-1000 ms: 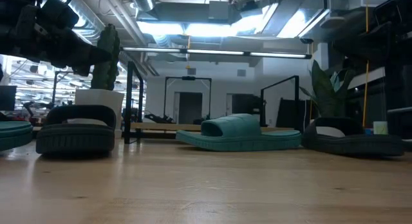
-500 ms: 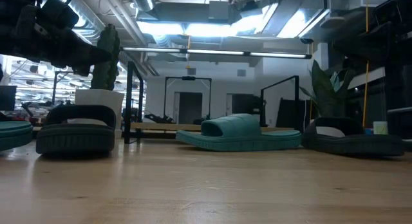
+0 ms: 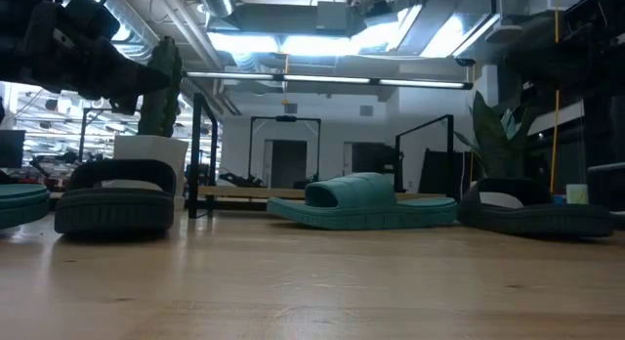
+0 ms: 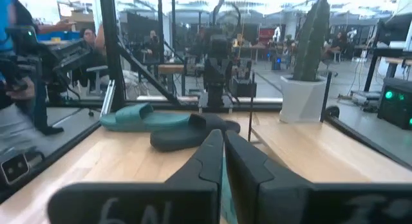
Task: Pick and place slides into the shelf
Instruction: Put the right black slide on the shelf
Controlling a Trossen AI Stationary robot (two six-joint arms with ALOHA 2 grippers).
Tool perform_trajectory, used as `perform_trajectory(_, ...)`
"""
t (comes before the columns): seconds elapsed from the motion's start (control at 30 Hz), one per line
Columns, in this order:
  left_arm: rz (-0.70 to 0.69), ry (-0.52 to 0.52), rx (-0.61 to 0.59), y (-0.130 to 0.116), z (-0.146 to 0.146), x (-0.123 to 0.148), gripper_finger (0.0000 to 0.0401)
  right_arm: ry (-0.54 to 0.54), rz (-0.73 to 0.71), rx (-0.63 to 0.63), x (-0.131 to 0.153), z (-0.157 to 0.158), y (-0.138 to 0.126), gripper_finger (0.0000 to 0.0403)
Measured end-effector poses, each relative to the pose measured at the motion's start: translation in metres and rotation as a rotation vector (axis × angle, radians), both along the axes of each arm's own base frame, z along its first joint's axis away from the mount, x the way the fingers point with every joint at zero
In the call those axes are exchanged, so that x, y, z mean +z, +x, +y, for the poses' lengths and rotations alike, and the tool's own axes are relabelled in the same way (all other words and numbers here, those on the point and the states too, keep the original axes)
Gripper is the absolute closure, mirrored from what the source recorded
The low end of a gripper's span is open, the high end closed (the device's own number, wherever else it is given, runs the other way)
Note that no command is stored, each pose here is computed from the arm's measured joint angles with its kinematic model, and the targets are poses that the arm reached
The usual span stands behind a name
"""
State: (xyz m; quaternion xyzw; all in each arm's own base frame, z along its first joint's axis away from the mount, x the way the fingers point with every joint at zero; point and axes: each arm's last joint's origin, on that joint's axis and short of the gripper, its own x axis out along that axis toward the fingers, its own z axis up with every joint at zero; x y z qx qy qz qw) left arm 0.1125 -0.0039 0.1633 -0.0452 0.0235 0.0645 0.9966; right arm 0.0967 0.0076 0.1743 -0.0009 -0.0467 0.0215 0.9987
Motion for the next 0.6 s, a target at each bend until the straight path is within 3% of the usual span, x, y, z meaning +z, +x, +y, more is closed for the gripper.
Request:
perform_trajectory(0.3, -0.148, 0.068, -0.145, 0.000, -0.004, 0.019, 0.0401, 0.002, -0.053, -0.001, 0.005, 0.000, -0.001, 0.0383)
perform_trajectory(0.5, -0.148, 0.084, -0.135, 0.002, -0.004, 0.031, 0.0401, -0.067, -0.084, -0.078, 0.010, -0.002, -0.001, 0.0397)
perform_trajectory(0.6, -0.097, 0.092, -0.071, 0.004, -0.002, 0.035, 0.0401, -0.064, -0.073, -0.146, 0.018, -0.004, -0.003, 0.0397)
